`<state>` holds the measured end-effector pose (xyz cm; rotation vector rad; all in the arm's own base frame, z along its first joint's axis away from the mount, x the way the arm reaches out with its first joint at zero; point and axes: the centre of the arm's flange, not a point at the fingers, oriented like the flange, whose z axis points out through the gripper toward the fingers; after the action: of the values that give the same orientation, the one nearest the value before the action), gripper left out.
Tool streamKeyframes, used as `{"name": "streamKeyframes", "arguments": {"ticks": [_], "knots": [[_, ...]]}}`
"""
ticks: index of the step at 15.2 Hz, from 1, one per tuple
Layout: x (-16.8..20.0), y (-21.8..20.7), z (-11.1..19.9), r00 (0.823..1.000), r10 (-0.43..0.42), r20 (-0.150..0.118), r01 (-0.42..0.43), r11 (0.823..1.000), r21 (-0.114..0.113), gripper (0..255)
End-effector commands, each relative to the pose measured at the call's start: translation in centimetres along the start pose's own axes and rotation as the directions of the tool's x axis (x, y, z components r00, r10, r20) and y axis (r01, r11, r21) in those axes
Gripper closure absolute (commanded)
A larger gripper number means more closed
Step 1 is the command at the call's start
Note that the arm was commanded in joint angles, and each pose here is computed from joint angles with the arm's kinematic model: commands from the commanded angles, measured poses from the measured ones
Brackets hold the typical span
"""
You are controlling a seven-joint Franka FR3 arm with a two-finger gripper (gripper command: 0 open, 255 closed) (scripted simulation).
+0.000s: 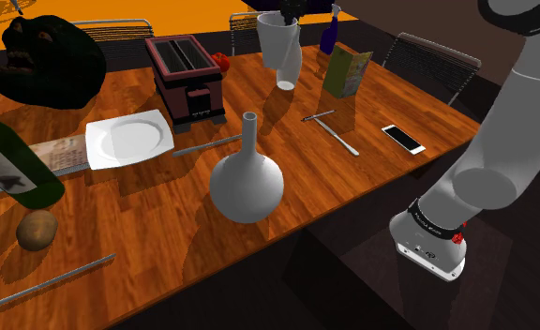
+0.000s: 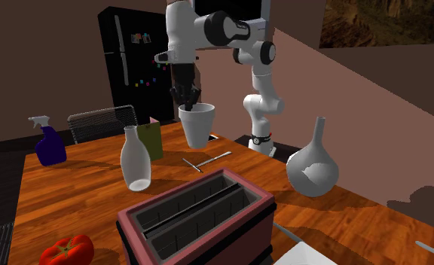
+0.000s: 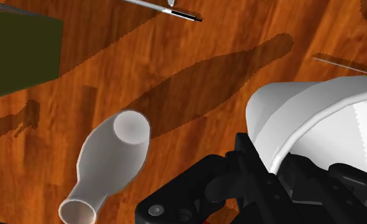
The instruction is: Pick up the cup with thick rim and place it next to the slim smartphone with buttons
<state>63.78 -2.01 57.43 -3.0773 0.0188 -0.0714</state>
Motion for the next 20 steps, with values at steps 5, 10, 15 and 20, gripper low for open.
{"name": "streamKeyframes", "arguments": {"ticks": [5, 10, 15, 20], "knots": [[-7.2, 3.5, -0.6, 1.000, 0.000, 0.000, 0.000, 1.000, 0.001, 255], [-13.2, 6.4, -1.1, 1.000, 0.000, 0.000, 0.000, 1.000, 0.001, 255], [-19.1, 9.3, -1.6, 1.000, 0.000, 0.000, 0.000, 1.000, 0.001, 255], [-25.0, 12.1, -2.1, 1.000, 0.000, 0.000, 0.000, 1.000, 0.001, 255]]}}
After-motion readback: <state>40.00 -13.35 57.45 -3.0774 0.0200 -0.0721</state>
